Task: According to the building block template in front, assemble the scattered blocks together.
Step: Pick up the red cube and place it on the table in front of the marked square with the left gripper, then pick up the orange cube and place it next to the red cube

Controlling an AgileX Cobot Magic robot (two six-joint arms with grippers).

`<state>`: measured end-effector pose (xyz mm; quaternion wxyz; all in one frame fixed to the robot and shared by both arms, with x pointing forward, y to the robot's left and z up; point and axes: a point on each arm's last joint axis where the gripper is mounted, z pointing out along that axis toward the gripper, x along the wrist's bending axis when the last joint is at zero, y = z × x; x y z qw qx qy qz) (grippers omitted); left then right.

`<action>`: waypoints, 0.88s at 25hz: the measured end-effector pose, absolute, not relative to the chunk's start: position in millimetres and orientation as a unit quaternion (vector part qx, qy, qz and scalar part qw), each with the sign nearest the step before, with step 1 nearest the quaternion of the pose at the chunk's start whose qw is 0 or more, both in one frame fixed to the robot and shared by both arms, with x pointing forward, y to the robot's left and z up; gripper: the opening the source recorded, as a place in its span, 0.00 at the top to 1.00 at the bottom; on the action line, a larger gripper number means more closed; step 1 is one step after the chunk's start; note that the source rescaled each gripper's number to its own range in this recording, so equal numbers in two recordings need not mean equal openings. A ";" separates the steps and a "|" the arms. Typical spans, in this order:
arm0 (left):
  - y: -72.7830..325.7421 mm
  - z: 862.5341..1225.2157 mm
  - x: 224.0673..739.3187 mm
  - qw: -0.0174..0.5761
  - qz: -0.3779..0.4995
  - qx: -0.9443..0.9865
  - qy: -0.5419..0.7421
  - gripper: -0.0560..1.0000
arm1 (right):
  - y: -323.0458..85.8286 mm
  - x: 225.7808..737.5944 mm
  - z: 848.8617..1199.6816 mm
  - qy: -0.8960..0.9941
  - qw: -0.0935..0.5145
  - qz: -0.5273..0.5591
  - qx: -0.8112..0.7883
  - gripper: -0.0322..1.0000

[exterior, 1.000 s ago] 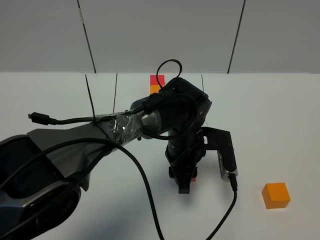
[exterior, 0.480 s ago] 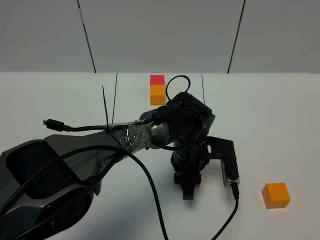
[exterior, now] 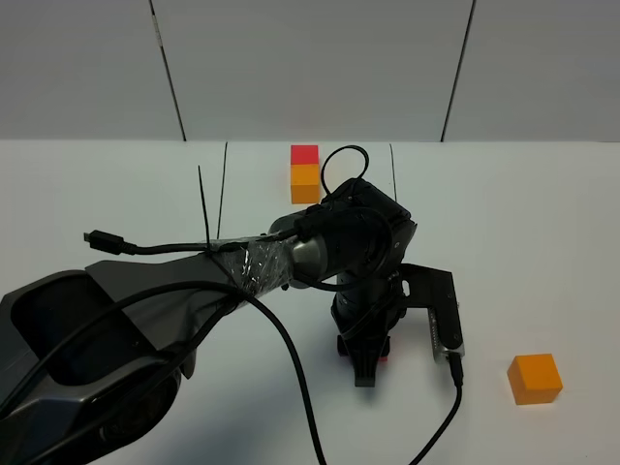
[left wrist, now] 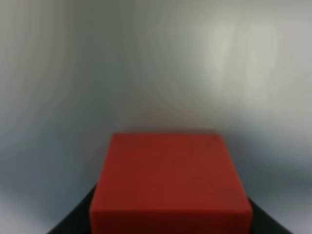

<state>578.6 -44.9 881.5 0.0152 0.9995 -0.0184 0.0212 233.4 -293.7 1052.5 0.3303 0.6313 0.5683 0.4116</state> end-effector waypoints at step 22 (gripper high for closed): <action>-57.2 930.4 564.8 -0.020 0.113 0.992 -0.044 0.00 | -293.7 233.4 1052.5 0.568 0.330 0.412 0.631 0.20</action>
